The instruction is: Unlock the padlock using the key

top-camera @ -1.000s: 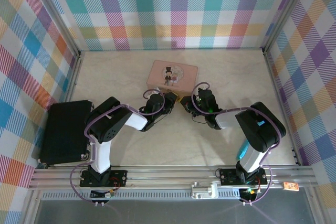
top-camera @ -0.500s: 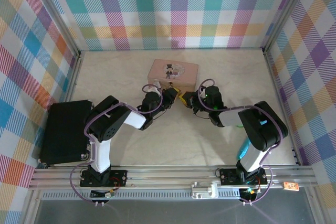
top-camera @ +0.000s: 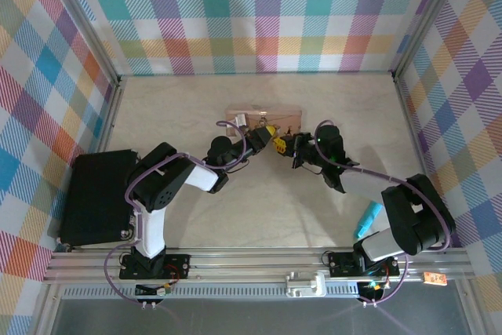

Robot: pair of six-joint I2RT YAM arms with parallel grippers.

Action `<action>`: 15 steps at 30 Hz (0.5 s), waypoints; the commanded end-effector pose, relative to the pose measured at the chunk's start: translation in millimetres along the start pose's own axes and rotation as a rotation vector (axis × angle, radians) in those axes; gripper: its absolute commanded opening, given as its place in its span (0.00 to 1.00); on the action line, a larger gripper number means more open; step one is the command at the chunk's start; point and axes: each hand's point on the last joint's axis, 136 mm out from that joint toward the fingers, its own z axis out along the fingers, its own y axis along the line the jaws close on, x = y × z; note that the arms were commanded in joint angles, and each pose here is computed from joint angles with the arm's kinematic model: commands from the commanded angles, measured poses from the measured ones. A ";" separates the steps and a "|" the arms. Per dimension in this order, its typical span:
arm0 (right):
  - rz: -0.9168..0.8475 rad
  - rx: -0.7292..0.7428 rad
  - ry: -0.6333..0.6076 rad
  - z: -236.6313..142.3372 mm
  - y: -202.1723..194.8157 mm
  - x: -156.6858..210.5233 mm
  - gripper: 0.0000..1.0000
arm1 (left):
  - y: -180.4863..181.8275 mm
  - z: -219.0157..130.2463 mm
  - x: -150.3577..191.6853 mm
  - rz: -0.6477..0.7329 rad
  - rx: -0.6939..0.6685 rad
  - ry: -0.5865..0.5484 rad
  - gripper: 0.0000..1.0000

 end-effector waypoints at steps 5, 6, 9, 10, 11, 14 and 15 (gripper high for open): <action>-0.053 0.009 0.357 6.5 15.9 61.7 0.00 | -30.8 17.9 63.7 0.059 0.132 0.227 0.00; -0.120 0.016 0.359 6.0 16.3 57.3 0.00 | -29.2 19.1 59.4 0.040 0.123 0.210 0.00; -0.317 0.054 0.314 3.1 14.5 40.5 0.01 | -25.5 22.6 49.7 -0.003 0.101 0.169 0.00; -0.377 0.082 0.294 1.5 11.4 35.7 0.01 | -24.7 23.1 46.9 -0.015 0.093 0.154 0.00; -0.457 0.102 0.269 -0.5 11.2 31.3 0.02 | -22.9 23.2 43.2 -0.026 0.084 0.137 0.00; -0.643 0.137 0.196 -6.5 9.4 23.2 0.06 | -18.9 22.2 33.9 -0.061 0.054 0.091 0.00; -0.682 0.140 0.175 -8.8 9.0 20.7 0.09 | -17.8 23.0 31.9 -0.078 0.045 0.082 0.00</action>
